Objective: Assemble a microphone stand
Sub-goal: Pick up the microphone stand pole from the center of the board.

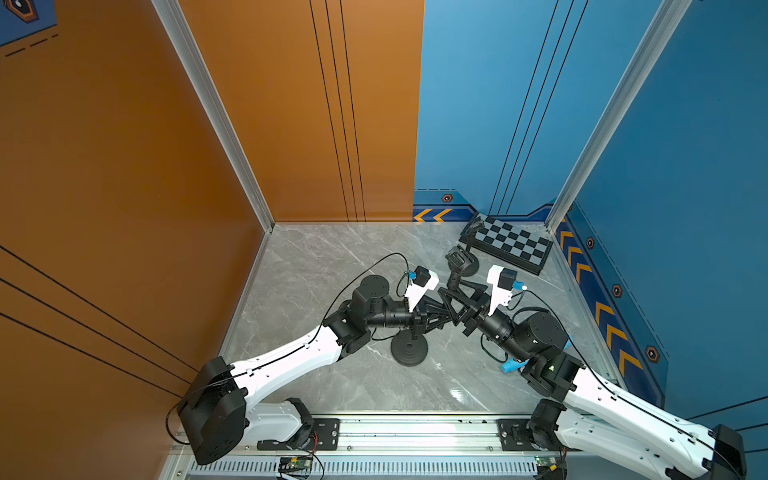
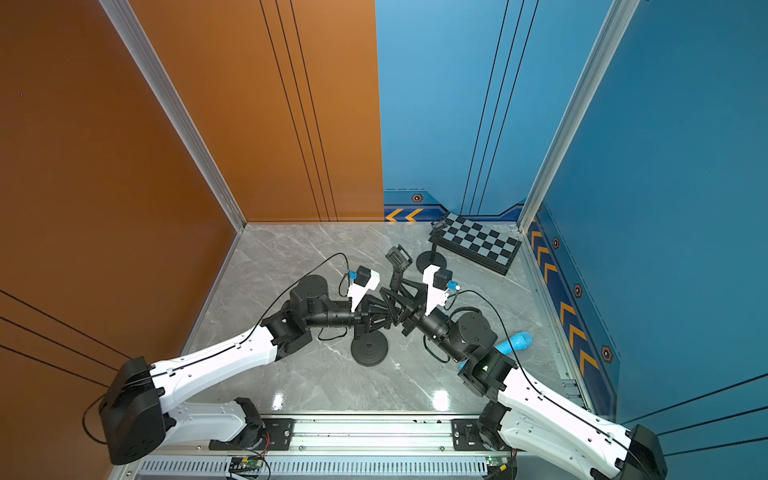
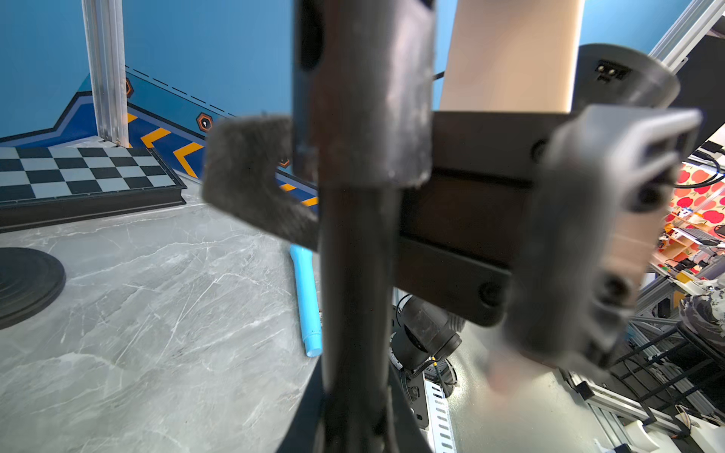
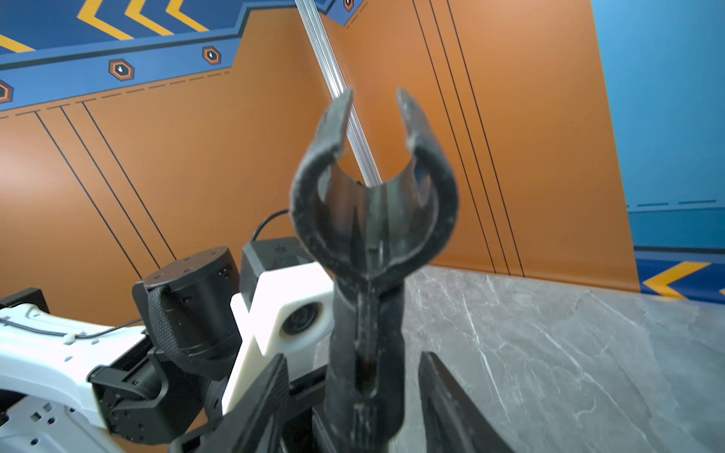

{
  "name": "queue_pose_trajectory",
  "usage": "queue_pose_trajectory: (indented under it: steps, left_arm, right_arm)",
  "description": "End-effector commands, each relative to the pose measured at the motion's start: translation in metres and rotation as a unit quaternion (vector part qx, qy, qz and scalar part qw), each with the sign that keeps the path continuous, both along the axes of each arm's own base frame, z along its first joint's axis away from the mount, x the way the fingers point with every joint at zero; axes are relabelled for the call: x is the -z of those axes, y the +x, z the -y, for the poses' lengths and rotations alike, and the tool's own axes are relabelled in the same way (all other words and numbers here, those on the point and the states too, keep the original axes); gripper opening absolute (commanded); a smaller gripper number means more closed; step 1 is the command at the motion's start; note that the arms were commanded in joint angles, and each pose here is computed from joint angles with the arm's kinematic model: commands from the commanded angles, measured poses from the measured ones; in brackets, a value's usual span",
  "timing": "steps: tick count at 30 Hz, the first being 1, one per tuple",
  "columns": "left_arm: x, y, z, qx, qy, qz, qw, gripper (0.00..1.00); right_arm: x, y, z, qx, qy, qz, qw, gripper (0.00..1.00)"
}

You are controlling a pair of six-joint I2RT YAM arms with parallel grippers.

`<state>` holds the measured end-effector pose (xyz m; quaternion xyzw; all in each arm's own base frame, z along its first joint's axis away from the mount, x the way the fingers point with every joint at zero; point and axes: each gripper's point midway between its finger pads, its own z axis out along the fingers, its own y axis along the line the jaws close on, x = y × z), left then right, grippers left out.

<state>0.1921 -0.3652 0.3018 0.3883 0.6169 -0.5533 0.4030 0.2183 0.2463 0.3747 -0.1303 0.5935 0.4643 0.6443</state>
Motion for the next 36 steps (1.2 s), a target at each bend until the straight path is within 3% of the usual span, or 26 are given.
queue_pose_trajectory:
  steps: [1, 6, 11, 19, 24, 28, 29, 31, 32, 34, 36]
  left_arm:
    - [-0.006, -0.001, 0.0, 0.002, -0.02, 0.031, 0.999, 0.0]
    - [-0.006, -0.003, 0.0, 0.006, -0.02, 0.038, 0.999, 0.0]
    - [-0.003, -0.004, -0.001, 0.005, -0.017, 0.043, 0.999, 0.0]
    - [0.006, -0.003, -0.001, 0.012, -0.009, 0.042, 0.999, 0.0]
    - [0.008, -0.002, 0.0, 0.016, -0.007, 0.042, 0.999, 0.0]
    - [0.015, 0.005, -0.005, 0.007, -0.001, 0.039, 0.999, 0.02]
    - [0.019, 0.012, -0.009, -0.01, 0.003, 0.037, 0.999, 0.15]
    - [0.032, 0.03, -0.024, -0.053, 0.015, 0.03, 0.998, 0.63]
    - [0.039, 0.037, -0.031, -0.066, 0.022, 0.026, 0.997, 0.75]
    - [0.059, 0.053, -0.048, -0.099, 0.038, 0.01, 0.994, 0.93]
    - [0.075, 0.064, -0.061, -0.134, 0.054, 0.007, 0.99, 0.99]
  right_arm:
    - [-0.035, -0.003, 0.011, 0.022, 0.047, 0.061, 0.997, 0.57]
    - [-0.038, 0.002, 0.009, 0.03, 0.044, 0.065, 0.996, 0.49]
    - [-0.037, 0.009, 0.008, 0.041, 0.034, 0.065, 0.996, 0.3]
    - [-0.039, 0.012, 0.009, 0.047, 0.034, 0.07, 0.996, 0.37]
    - [-0.039, 0.012, 0.006, 0.032, 0.032, 0.08, 0.996, 0.15]
    - [-0.025, 0.021, 0.007, 0.052, 0.011, 0.073, 0.996, 0.08]
    - [-0.02, 0.023, 0.007, 0.054, 0.002, 0.07, 0.996, 0.08]
    - [-0.009, 0.027, 0.006, 0.05, -0.015, 0.065, 0.997, 0.09]
    - [-0.003, 0.029, 0.004, 0.047, -0.019, 0.064, 0.997, 0.1]
    - [0.007, 0.031, -0.002, 0.038, -0.026, 0.07, 0.996, 0.1]
    - [0.018, 0.032, -0.012, 0.026, -0.036, 0.077, 0.996, 0.09]
